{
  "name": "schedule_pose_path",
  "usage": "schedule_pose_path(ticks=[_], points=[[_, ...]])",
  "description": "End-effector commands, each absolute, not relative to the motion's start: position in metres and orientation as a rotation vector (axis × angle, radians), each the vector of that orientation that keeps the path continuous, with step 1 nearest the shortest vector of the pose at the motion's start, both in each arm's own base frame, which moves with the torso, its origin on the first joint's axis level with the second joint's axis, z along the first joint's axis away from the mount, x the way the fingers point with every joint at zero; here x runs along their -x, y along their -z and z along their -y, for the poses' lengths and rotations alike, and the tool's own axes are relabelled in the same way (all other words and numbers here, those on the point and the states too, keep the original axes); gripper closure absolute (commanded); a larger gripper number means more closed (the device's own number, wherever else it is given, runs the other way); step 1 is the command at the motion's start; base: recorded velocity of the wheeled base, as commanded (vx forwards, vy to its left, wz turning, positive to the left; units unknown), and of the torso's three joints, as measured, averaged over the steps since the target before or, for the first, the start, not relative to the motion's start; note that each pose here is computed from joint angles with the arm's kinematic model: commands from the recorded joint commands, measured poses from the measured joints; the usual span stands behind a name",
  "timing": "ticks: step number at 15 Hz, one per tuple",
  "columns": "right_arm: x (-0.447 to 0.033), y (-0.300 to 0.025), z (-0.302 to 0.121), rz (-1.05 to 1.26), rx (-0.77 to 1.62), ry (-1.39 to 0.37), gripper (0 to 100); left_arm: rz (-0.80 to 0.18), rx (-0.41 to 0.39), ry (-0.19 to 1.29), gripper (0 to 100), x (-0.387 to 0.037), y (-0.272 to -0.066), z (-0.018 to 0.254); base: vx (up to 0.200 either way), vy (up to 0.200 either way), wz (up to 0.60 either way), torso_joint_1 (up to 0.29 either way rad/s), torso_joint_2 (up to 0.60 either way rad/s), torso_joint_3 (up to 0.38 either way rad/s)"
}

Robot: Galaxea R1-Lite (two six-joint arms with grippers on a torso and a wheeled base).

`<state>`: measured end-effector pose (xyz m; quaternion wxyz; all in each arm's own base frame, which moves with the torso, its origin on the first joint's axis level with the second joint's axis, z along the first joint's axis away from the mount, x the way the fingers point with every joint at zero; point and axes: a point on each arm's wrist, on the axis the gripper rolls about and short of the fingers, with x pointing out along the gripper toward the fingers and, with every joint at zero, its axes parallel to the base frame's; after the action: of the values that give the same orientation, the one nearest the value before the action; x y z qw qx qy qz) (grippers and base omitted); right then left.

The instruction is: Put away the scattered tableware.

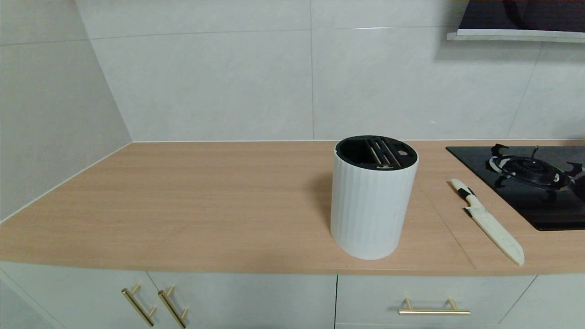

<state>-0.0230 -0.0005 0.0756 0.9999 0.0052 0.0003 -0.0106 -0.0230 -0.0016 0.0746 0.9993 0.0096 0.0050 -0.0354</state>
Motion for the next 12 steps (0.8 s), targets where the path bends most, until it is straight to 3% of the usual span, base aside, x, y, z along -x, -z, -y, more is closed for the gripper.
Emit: schedule_pose_path(ticks=[1, 12], points=[[0.0229, -0.0756, 0.0005, -0.001, -0.011, 0.021, 0, -0.010, -0.020, 0.071, 0, 0.0230, -0.0746, 0.0016, 0.000, 0.000, 0.00, 0.232, -0.52, -0.286], [0.0229, -0.0756, 0.0005, -0.001, -0.009, 0.021, 0, -0.010, -0.020, 0.071, 0, 0.0230, -0.0746, 0.0016, 0.000, 0.000, 0.00, 0.266, -0.57, -0.304]])
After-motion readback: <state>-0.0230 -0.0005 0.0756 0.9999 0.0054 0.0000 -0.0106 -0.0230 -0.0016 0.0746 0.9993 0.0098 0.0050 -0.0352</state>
